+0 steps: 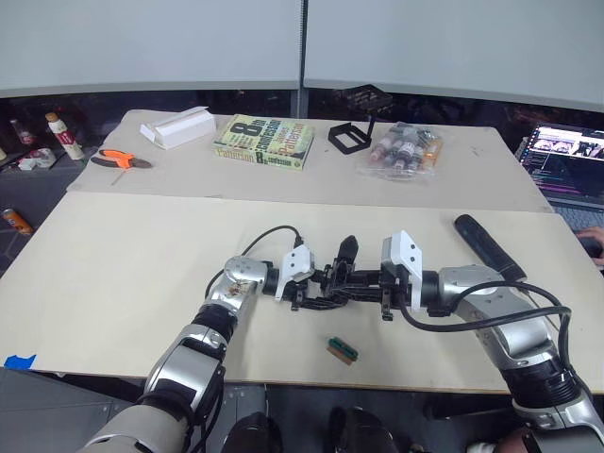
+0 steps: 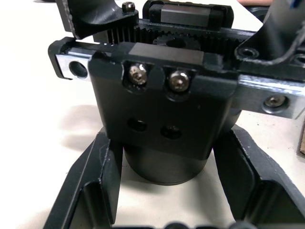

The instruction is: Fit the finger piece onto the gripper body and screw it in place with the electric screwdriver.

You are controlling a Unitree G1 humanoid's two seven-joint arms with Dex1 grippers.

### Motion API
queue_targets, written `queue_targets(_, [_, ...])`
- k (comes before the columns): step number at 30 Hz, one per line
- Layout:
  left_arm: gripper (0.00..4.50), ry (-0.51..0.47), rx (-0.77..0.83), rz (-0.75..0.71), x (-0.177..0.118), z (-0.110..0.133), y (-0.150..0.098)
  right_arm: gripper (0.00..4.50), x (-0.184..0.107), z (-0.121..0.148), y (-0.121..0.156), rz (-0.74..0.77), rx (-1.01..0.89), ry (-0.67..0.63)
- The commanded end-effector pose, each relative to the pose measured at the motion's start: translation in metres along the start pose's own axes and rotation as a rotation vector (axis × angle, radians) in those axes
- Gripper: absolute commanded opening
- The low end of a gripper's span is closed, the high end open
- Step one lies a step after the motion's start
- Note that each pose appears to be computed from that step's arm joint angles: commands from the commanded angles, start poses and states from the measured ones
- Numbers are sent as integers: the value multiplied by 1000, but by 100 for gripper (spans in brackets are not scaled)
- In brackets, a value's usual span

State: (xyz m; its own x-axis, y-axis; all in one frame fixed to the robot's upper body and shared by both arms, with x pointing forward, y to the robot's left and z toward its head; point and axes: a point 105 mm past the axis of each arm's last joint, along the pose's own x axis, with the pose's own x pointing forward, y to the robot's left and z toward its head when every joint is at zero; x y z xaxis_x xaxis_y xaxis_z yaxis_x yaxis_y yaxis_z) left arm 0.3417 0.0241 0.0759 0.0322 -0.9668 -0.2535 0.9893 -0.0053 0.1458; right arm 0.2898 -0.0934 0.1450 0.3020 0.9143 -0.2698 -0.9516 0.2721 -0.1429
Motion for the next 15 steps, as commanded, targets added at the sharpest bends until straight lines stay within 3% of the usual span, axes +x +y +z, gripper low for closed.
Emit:
queue_targets(1, [227,4,1,-28,5,0,-4,37,1,-22,-7,-33,78,92])
queue_targets(10, [227,2,-9,-21,3,-1,-5,37,4,-16,-8,-30,11,93])
queue_targets(15, [227,1,-13,-18,3,-2,-5,37,5,9,-5,-1,-29,-6])
